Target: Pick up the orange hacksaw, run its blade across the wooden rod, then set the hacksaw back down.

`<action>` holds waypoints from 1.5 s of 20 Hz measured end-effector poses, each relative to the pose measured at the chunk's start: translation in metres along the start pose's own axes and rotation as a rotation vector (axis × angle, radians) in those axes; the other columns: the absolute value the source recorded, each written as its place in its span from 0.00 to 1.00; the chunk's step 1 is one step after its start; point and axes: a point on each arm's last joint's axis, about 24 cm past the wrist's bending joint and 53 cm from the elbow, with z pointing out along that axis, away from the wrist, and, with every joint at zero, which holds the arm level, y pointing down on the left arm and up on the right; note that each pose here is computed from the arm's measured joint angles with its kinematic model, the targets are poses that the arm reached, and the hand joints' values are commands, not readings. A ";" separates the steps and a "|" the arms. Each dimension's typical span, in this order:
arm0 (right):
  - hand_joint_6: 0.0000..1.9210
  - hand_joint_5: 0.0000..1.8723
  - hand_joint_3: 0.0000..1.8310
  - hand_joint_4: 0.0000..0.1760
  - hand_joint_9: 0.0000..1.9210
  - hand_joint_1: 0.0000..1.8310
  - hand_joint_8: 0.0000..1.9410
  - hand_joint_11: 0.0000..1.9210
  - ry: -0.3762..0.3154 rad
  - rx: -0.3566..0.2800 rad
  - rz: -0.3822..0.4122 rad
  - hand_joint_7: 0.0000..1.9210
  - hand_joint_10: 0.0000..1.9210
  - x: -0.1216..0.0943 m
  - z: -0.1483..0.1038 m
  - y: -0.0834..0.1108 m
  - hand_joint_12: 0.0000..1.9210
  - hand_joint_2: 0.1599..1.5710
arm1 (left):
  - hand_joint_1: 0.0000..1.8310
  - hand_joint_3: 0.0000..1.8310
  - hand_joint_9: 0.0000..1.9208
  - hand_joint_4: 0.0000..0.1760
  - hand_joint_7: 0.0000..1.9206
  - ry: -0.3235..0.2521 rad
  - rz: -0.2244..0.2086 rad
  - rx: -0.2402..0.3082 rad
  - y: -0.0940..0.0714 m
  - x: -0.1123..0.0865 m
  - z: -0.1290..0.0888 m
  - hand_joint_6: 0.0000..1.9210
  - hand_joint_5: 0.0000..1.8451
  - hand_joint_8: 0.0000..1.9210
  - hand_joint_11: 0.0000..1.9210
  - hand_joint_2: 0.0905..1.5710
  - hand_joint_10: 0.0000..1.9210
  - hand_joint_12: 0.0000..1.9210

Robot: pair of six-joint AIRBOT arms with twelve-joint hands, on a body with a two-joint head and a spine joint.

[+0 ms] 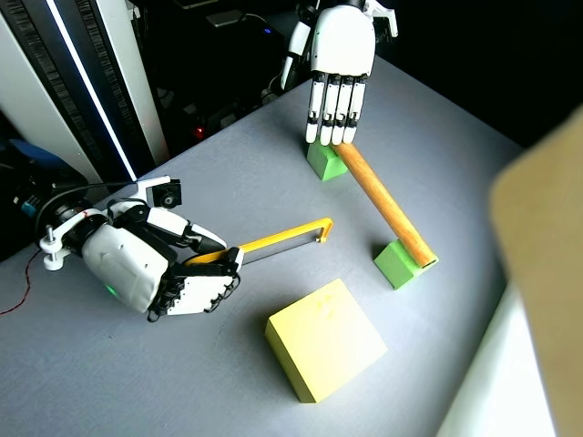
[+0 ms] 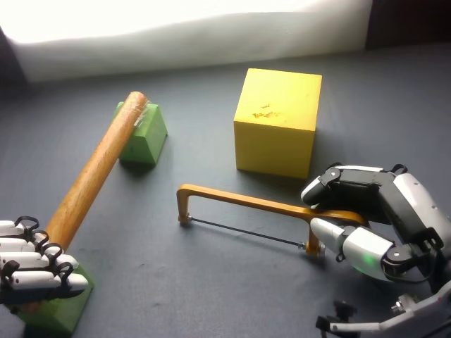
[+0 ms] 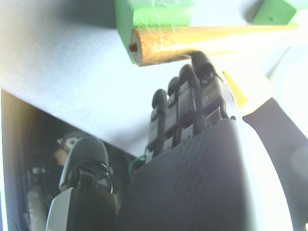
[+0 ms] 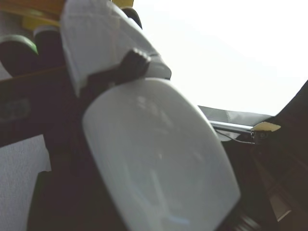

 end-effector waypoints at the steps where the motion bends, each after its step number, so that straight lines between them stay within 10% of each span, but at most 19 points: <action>1: 0.58 0.43 0.00 0.00 0.45 0.74 0.57 0.37 0.003 -0.003 0.001 0.45 0.72 0.001 0.000 0.001 0.77 0.71 | 0.08 0.00 0.06 0.00 0.06 0.000 0.000 0.000 0.000 0.000 0.000 0.00 0.07 0.00 0.00 0.83 0.00 0.20; 2: 0.64 0.41 0.00 0.00 0.39 0.66 0.63 0.31 0.005 -0.005 0.000 0.45 0.60 0.001 0.000 0.001 0.79 0.73 | 0.10 0.00 0.06 0.00 0.06 0.000 0.000 0.000 0.000 0.000 0.000 0.00 0.08 0.00 0.00 0.82 0.00 0.21; 4: 0.22 0.35 0.00 0.00 0.35 0.62 0.22 0.22 0.013 -0.010 0.002 0.37 0.42 0.003 0.000 0.002 0.76 0.68 | 0.09 0.00 0.07 0.00 0.07 0.000 0.000 -0.001 0.000 0.000 0.000 0.00 0.08 0.00 0.00 0.82 0.00 0.22; 8: 0.00 0.27 0.00 0.00 0.26 0.53 0.00 0.07 0.029 -0.032 0.000 0.28 0.06 0.006 -0.001 0.008 0.67 0.68 | 0.11 0.00 0.06 0.00 0.06 0.000 -0.001 0.000 0.000 0.000 0.000 0.00 0.07 0.00 0.00 0.82 0.00 0.23; 15: 0.00 0.10 0.00 0.00 0.09 0.40 0.00 0.00 0.049 -0.044 -0.006 0.09 0.00 0.009 -0.002 0.014 0.39 0.62 | 0.11 0.00 0.06 0.00 0.06 0.000 0.000 0.000 0.000 0.000 0.000 0.00 0.08 0.00 0.00 0.81 0.00 0.23; 21: 0.00 0.09 0.00 0.00 0.10 0.34 0.00 0.00 0.134 -0.143 -0.143 0.09 0.00 -0.005 0.002 0.060 0.39 0.59 | 0.08 0.00 0.06 0.00 0.07 -0.018 0.063 0.052 -0.002 -0.010 0.002 0.00 0.08 0.00 0.00 0.82 0.00 0.23; 24: 0.00 0.10 0.00 0.00 0.11 0.34 0.00 0.00 0.284 -0.213 -0.293 0.10 0.00 0.008 0.013 0.088 0.43 0.59 | 0.11 0.00 0.06 0.00 0.07 -0.054 0.097 0.126 -0.009 -0.024 0.002 0.00 0.09 0.00 0.00 0.82 0.00 0.21; 26: 0.00 0.11 0.00 0.00 0.12 0.35 0.00 0.00 0.524 -0.305 -0.448 0.11 0.00 0.045 0.020 0.113 0.45 0.59 | 0.10 0.00 0.06 0.00 0.07 -0.083 0.140 0.197 -0.018 -0.034 0.000 0.00 0.09 0.00 0.00 0.82 0.00 0.22; 30: 0.01 0.24 0.00 0.00 0.27 0.32 0.00 0.08 0.836 -0.380 -0.721 0.27 0.01 0.093 0.004 0.108 0.58 0.62 | 0.08 0.00 0.08 0.00 0.08 -0.147 0.144 0.332 -0.050 -0.049 -0.003 0.00 0.09 0.00 0.00 0.82 0.00 0.23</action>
